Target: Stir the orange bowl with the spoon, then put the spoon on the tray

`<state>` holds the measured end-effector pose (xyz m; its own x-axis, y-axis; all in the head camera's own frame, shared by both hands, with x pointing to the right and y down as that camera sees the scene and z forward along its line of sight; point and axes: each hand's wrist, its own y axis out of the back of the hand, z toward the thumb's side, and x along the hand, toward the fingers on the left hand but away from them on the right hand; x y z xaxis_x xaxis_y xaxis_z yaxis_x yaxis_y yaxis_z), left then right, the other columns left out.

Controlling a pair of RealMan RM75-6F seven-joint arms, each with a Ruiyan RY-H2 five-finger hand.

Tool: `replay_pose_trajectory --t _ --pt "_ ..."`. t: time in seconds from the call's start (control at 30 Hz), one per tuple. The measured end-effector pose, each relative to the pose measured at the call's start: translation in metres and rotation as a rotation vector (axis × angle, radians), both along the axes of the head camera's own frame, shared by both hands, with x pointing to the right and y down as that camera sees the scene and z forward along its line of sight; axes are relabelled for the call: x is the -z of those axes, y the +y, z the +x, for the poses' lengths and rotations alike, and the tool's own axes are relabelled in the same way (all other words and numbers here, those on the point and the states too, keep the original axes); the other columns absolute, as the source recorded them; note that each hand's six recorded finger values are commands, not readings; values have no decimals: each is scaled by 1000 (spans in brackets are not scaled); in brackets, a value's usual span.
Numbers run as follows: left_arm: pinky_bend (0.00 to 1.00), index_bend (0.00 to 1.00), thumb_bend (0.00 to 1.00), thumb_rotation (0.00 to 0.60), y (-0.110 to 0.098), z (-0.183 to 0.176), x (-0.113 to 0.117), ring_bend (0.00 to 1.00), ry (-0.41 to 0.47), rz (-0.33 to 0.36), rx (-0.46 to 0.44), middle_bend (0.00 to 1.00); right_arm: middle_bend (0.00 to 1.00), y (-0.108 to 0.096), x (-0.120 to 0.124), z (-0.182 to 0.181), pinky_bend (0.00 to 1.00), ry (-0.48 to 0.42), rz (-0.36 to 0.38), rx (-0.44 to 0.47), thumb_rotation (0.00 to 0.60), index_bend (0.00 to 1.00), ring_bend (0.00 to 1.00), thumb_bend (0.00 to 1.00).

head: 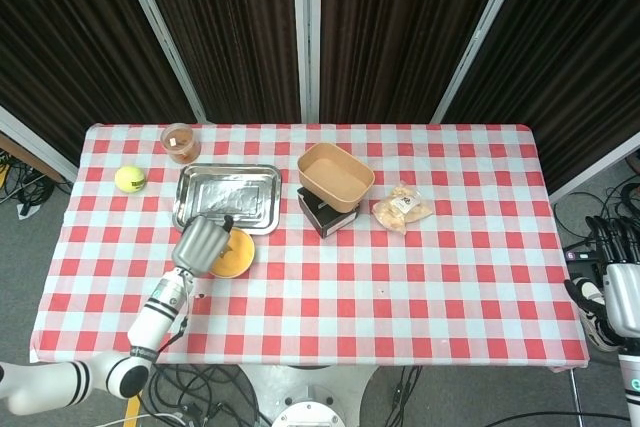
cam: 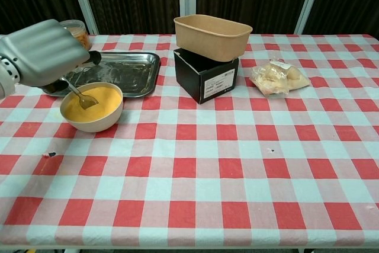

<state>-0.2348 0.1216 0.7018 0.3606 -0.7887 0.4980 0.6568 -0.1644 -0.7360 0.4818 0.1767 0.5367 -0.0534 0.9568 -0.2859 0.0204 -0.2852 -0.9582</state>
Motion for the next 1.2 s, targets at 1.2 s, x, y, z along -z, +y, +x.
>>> replay_pose_trajectory --t 1.2 --pt "1000 569 310 600 -25 -16 -17 947 130 -187 122 978 91 -6 14 4 56 18 39 -3 600 0 0 155"
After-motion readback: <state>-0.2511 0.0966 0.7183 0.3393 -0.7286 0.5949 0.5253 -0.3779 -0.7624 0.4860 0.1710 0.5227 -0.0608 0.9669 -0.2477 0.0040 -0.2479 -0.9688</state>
